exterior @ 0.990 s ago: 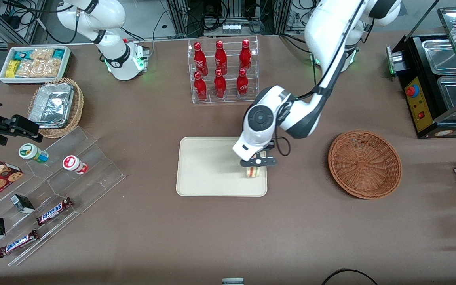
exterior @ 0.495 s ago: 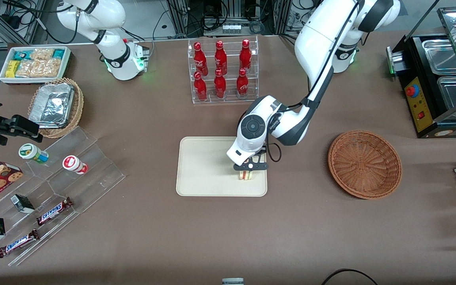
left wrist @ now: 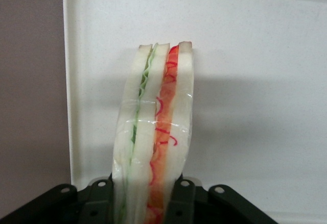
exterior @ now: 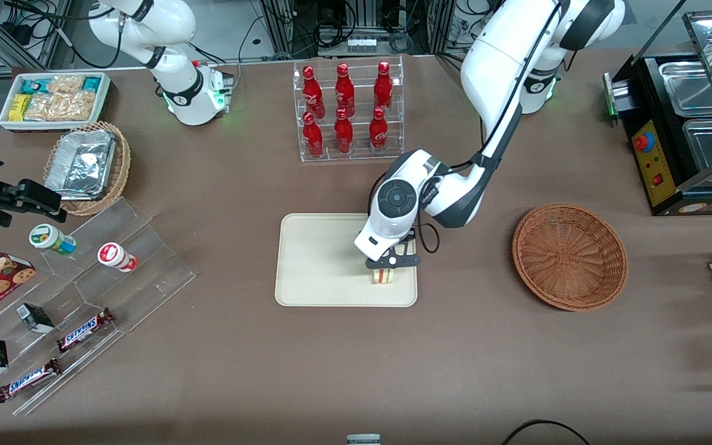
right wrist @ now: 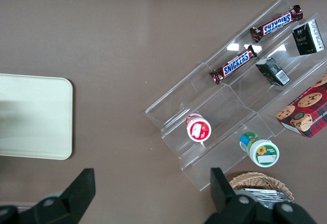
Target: Place sandwich from basket to tray
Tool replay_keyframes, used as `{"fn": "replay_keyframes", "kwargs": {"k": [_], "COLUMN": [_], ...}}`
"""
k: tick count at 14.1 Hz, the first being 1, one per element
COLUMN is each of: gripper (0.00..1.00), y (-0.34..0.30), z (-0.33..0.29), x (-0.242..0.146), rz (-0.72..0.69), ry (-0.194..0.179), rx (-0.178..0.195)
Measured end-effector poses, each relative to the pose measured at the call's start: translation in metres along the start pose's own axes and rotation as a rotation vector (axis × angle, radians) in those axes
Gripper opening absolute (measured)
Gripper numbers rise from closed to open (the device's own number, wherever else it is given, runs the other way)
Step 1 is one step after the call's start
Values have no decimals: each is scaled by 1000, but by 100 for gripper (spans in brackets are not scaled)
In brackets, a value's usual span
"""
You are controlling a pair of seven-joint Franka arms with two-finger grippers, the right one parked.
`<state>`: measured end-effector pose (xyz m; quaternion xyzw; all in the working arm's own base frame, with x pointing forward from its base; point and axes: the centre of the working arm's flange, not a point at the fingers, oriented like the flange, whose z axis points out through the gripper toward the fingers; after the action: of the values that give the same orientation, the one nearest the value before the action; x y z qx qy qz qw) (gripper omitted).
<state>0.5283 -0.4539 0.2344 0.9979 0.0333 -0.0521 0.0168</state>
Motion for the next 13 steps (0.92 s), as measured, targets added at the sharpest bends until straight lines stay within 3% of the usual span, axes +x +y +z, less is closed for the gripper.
{"fn": "replay_keyframes", "kwargs": {"k": [3, 6, 8, 13], "gripper": [70, 98, 100, 100], "y": [-1, -16, -49, -184], "z": [-5, -55, -118, -254], "x": [4, 20, 36, 61], "rz": [-7, -47, -101, -210], "ry": [9, 30, 52, 54], "rx": [-5, -7, -16, -5]}}
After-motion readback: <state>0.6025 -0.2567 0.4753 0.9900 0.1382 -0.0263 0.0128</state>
